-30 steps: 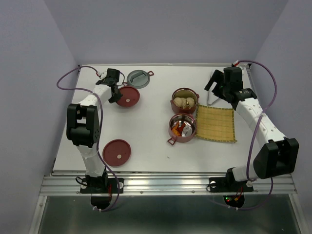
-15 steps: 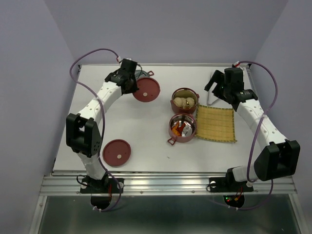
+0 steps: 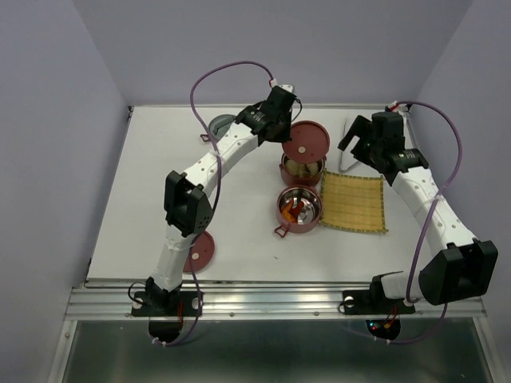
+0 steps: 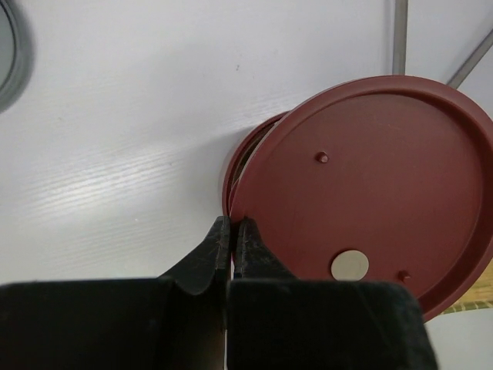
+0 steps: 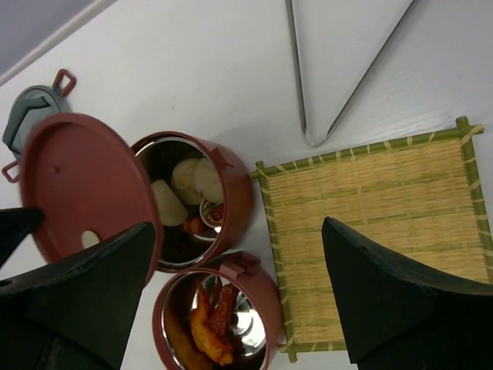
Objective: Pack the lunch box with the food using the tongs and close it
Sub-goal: Close the box lid on the packing box.
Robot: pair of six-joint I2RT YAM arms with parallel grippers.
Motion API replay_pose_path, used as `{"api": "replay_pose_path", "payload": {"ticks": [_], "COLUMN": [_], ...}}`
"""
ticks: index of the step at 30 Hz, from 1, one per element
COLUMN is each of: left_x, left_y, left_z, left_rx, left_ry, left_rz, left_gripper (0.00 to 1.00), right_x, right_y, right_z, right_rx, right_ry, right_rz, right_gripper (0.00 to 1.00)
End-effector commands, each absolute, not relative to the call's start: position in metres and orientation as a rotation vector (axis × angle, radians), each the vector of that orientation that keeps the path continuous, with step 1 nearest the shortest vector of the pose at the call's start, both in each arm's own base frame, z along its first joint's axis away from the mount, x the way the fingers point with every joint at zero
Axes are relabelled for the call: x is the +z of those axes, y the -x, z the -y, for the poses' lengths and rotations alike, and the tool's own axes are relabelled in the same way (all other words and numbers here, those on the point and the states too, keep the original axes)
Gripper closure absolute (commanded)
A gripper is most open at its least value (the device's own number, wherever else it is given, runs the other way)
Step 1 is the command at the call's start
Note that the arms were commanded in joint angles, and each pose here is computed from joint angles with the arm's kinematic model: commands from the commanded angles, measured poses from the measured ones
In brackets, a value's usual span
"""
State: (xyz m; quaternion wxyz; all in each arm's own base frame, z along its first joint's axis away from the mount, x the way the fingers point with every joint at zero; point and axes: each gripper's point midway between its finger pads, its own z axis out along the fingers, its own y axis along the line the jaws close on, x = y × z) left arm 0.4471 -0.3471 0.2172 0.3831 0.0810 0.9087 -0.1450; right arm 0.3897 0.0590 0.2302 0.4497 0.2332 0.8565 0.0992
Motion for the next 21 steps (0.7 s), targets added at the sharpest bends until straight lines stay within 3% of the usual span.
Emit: {"api": "replay_pose_path", "payload": {"ticks": [1, 21], "left_x": [0.217, 0.168], "left_y": [-0.436, -0.439], "left_z": [0.356, 0.361], "left_rx": [-0.407, -0.349], "left_ry": [-0.173, 0.101], "left_rz": [-2.353, -2.413], "left_gripper": [1.00, 1.00], "right_x": [0.259, 0.249], "right_y": [-0.384, -0.387], "right_z": [-0.046, -0.055], "right_rx": [0.219, 0.249], "right_ry": [-0.605, -0.580], "right_rz": [-2.034, -2.078], "right_gripper": [0.05, 0.04]}}
